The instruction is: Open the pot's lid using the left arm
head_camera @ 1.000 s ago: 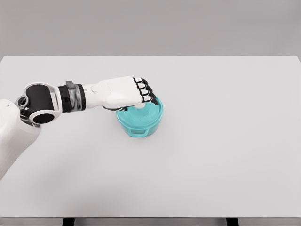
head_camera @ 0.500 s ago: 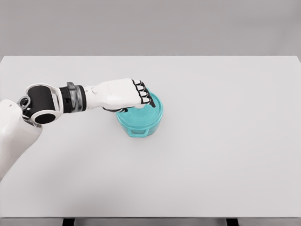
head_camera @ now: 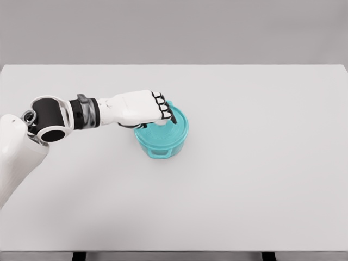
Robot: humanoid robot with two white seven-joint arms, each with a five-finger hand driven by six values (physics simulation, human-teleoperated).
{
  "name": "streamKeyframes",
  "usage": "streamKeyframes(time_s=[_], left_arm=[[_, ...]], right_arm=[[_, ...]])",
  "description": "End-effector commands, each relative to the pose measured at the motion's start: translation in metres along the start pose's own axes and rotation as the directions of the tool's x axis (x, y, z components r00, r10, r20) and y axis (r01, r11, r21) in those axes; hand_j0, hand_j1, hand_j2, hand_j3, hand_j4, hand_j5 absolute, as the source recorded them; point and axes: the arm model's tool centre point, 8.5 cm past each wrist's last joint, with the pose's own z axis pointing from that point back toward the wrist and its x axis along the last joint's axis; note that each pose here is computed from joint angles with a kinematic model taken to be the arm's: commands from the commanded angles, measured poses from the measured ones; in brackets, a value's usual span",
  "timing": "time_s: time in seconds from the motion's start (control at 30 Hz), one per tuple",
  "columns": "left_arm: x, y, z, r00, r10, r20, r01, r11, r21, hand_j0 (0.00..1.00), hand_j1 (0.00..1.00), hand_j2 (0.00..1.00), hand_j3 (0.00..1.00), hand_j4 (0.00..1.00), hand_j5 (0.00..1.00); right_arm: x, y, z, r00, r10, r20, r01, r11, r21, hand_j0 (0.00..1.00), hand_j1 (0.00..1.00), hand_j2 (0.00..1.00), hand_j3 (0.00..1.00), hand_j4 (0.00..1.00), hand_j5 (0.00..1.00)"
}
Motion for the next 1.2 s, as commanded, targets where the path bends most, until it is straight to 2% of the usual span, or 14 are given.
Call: streamKeyframes(time_s=[0.0, 0.43, 0.77, 1.0, 1.1, 1.17], left_arm=[[-0.002, -0.001, 0.000, 1.000, 0.009, -0.004, -0.009, 1.000, 0.001, 0.77, 0.77, 0.77, 0.77, 0.77, 0.77], [-0.001, 0.005, -0.007, 1.000, 0.004, 0.002, -0.004, 1.000, 0.014, 0.78, 0.78, 0.78, 0.78, 0.78, 0.78], [0.003, 0.000, -0.012, 1.000, -0.007, 0.008, 0.007, 1.000, -0.009, 0.77, 0.77, 0.77, 0.77, 0.77, 0.77], [0.003, 0.000, -0.012, 1.000, -0.007, 0.008, 0.007, 1.000, -0.011, 0.73, 0.73, 0.73, 0.73, 0.73, 0.73], [0.003, 0.000, -0.012, 1.000, -0.006, 0.009, 0.006, 1.000, -0.010, 0.67, 0.67, 0.67, 0.67, 0.67, 0.67], [0.002, 0.000, -0.012, 1.000, -0.005, 0.009, 0.005, 1.000, -0.011, 0.66, 0.66, 0.66, 0.66, 0.66, 0.66]], right_arm=[[0.000, 0.000, 0.000, 1.000, -0.002, 0.001, 0.002, 1.000, -0.001, 1.00, 1.00, 1.00, 1.00, 1.00, 1.00], [0.000, 0.000, 0.000, 1.000, -0.001, 0.000, 0.001, 1.000, 0.000, 1.00, 1.00, 1.00, 1.00, 1.00, 1.00], [0.000, 0.000, 0.000, 1.000, -0.002, 0.001, 0.002, 1.000, -0.001, 1.00, 1.00, 1.00, 1.00, 1.00, 1.00], [0.000, 0.000, 0.000, 1.000, -0.001, 0.000, 0.001, 1.000, 0.000, 1.00, 1.00, 1.00, 1.00, 1.00, 1.00], [0.000, 0.000, 0.000, 1.000, -0.001, 0.000, 0.001, 1.000, 0.000, 1.00, 1.00, 1.00, 1.00, 1.00, 1.00], [0.000, 0.000, 0.000, 1.000, -0.002, 0.001, 0.002, 1.000, 0.000, 1.00, 1.00, 1.00, 1.00, 1.00, 1.00]])
